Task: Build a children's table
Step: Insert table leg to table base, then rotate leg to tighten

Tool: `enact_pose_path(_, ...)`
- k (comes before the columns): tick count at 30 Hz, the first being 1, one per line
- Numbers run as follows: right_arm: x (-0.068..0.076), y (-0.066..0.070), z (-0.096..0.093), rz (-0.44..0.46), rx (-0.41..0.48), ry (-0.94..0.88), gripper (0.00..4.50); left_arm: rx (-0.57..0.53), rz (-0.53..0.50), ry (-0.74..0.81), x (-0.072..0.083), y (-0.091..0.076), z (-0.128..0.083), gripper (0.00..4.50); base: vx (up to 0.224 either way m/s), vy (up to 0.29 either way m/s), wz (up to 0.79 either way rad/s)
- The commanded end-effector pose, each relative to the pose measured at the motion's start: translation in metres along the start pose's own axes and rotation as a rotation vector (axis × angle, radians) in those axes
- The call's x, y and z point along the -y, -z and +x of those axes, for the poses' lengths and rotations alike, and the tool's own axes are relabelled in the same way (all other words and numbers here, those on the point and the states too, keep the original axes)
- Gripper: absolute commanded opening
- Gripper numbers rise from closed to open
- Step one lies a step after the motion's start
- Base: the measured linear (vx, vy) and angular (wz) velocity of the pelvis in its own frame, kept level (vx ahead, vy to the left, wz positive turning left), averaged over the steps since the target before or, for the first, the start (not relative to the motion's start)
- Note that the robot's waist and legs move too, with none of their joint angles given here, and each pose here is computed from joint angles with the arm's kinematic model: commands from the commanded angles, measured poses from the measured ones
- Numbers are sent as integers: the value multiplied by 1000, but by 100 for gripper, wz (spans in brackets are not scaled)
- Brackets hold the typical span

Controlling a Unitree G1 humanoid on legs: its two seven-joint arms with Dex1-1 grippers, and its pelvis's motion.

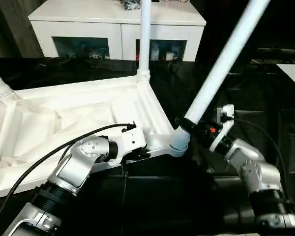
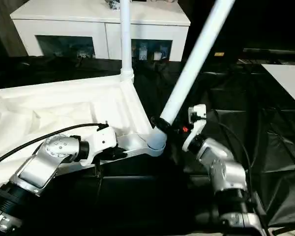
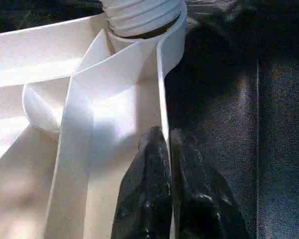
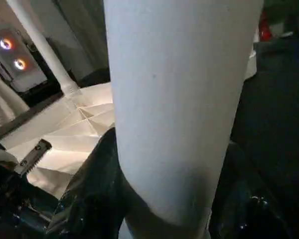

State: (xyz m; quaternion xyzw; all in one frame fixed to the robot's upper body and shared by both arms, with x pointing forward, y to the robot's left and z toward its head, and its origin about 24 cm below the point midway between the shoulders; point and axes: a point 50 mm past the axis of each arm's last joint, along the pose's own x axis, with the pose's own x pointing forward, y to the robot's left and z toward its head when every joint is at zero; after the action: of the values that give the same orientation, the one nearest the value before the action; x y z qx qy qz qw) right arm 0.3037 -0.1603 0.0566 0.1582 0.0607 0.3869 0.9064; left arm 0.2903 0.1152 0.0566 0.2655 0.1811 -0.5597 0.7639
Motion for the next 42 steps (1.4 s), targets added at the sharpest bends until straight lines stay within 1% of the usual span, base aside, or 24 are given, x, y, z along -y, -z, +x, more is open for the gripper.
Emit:
enact_pose_path(1, 1, 17, -6, -19, -92, 33, 185, 3, 20, 17, 1, -2, 2, 0, 0, 0, 0)
enact_pose_path(3, -4, 18, -9, -75, -113, 19, 185, -2, 24, 7, -2, -2, 1, 0, 0, 0, 0)
enact_pose_path(4, -4, 18, -9, -75, -113, 19, 185, -2, 24, 7, -2, -2, 1, 0, 0, 0, 0)
enact_pose_path(5, -6, 19, -9, -103, -128, 13, 185, -7, 27, 3, -3, -1, 1, 0, 0, 0, 0)
enact_pose_path(7, -7, 20, -9, -108, -148, 0, 185, -9, 29, 3, -4, -1, 1, 0, 0, 0, 0)
enact_pose_path(8, -8, 22, -9, -119, -173, -16, 185, -10, 30, 2, -4, -1, 0, 0, 0, 0, 0)
enact_pose_path(9, -8, 22, -9, -119, -173, -16, 185, -10, 30, 2, -4, -1, 0, 0, 0, 0, 0)
enact_pose_path(11, -11, 26, -7, -123, -223, -45, 185, -11, 31, 3, -4, -1, 0, 0, 0, 0, 0)
enact_pose_path(12, -11, 26, -7, -123, -225, -47, 185, -11, 31, 3, -4, -1, 0, 0, 0, 0, 0)
enact_pose_path(14, -12, 31, -4, -136, -301, -81, 185, -10, 34, 11, -3, 0, 0, 0, 0, 0, 0)
enact_pose_path(17, -11, 32, 0, -154, -366, -104, 185, -13, 38, 22, -2, 0, -1, 0, 0, 0, 0)
enact_pose_path(18, -11, 32, 0, -154, -366, -104, 185, -13, 38, 22, -2, 0, -1, 0, 0, 0, 0)
enact_pose_path(20, -9, 32, 2, -169, -412, -107, 185, -16, 40, 25, -2, 1, -2, 0, 0, 0, 0)
enact_pose_path(22, -8, 32, 3, -171, -431, -108, 184, -16, 40, 26, -2, 1, -2, 0, 0, 0, 0)
enact_pose_path(23, -6, 33, 3, -161, -470, -108, 184, -20, 40, 28, -1, 2, -2, 0, 0, 0, 0)
enact_pose_path(25, -6, 33, 3, -161, -470, -108, 184, -20, 40, 28, -1, 2, -2, 0, 0, 0, 0)
enact_pose_path(27, -2, 38, 0, -161, -506, -75, 184, -23, 33, 29, 0, 3, -2, 0, 0, 0, 0)
enact_pose_path(35, 5, 43, -3, -154, -489, 32, 184, -36, -6, 15, 2, 9, -1, 0, 0, 0, 0)
enact_pose_path(39, 12, 41, 4, -165, -440, 191, 184, -72, -48, -26, -2, 15, 1, 0, 0, 0, 0)
enact_pose_path(40, 17, 41, 9, -170, -411, 311, 184, -79, -76, -67, -5, 15, 5, 0, 0, 0, 0)
enact_pose_path(41, 19, 41, 10, -175, -402, 358, 184, -80, -89, -84, -6, 14, 7, 0, 0, 0, 0)
enact_pose_path(42, 19, 41, 10, -174, -401, 363, 184, -80, -91, -87, -6, 14, 7, 0, -55, 12, -10)
